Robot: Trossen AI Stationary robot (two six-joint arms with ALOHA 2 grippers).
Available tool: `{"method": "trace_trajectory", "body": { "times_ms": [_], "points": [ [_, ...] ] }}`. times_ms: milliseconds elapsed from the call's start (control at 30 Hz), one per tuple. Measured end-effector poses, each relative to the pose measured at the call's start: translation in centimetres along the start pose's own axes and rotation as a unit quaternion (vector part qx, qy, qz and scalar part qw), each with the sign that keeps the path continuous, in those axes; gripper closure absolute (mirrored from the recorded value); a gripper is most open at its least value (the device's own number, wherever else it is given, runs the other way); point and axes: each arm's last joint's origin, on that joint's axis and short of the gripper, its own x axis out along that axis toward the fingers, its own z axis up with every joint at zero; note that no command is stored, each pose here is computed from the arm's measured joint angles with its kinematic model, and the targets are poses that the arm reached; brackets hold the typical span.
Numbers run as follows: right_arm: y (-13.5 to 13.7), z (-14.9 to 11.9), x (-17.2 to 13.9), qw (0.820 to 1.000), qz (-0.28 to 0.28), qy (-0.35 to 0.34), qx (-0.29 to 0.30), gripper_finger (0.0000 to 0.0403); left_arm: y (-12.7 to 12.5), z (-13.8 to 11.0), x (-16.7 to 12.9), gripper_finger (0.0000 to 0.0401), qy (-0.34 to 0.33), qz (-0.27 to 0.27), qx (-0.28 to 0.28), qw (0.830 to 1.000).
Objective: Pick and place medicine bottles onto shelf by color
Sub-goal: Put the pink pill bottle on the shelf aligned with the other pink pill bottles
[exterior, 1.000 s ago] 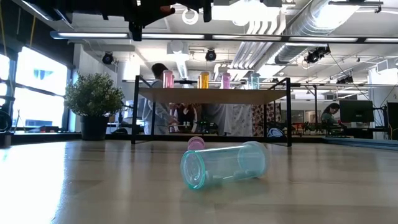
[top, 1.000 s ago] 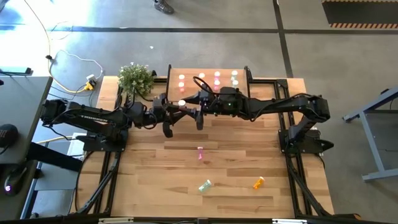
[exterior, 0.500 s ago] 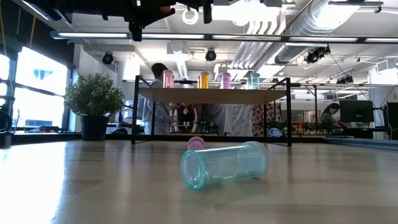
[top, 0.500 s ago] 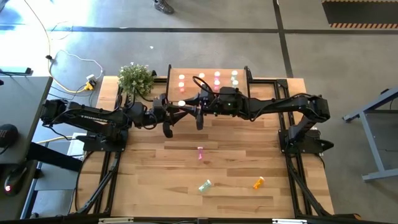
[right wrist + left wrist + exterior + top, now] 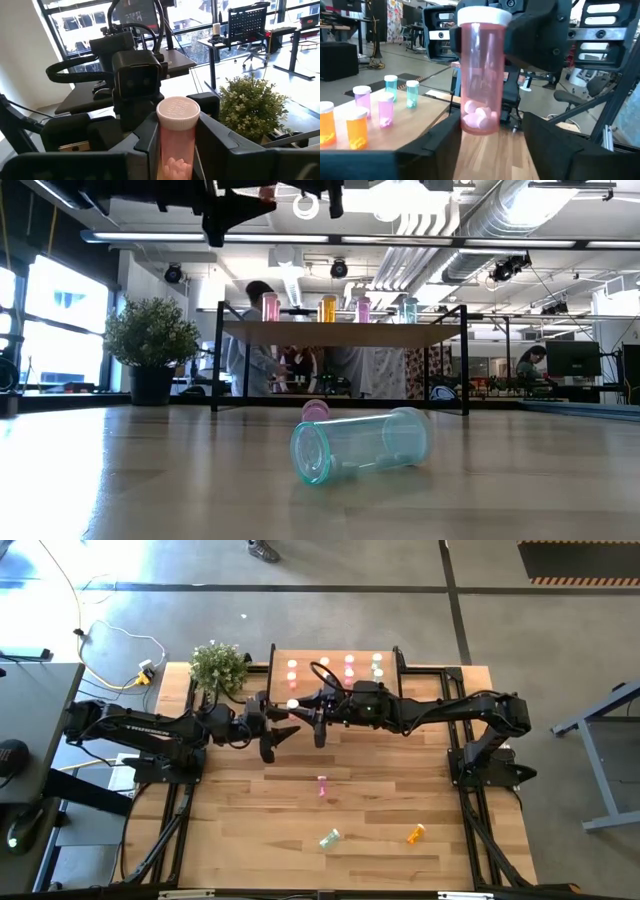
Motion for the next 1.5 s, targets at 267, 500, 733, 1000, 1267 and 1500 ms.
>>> {"method": "trace_trajectory", "body": {
  "times_ms": [267,500,733,1000,1267,1500],
  "points": [
    [-0.1,1.3,-0.9,0.998,-0.047,-0.024,-0.038,0.0311,0.2,0.5,-1.4,0.0157,0.024,0.006,0.004,1.0],
    [0.0,4.2,-3.2,0.99,-0.093,-0.066,-0.082,0.0311,0.3,1.3,-2.8,0.0159,0.025,0.016,0.002,1.0],
    [-0.7,6.5,-6.0,0.971,-0.181,-0.07,-0.136,0.0311,0.5,2.9,-4.7,0.016,-0.01,0.029,-0.006,1.0],
    [-3.6,2.0,-5.9,0.979,-0.181,-0.054,-0.075,0.0311,1.0,3.0,-6.3,0.016,0.012,0.079,0.002,0.997],
    [-4.9,-3.1,-4.4,0.985,-0.148,-0.061,-0.059,0.0311,1.4,3.1,-6.7,0.016,0.007,0.128,0.043,0.991],
    [-4.9,-6.2,-0.7,0.989,-0.126,-0.022,-0.077,0.0311,1.5,3.2,-6.8,0.016,0.006,0.147,0.053,0.988]
  ]
}}
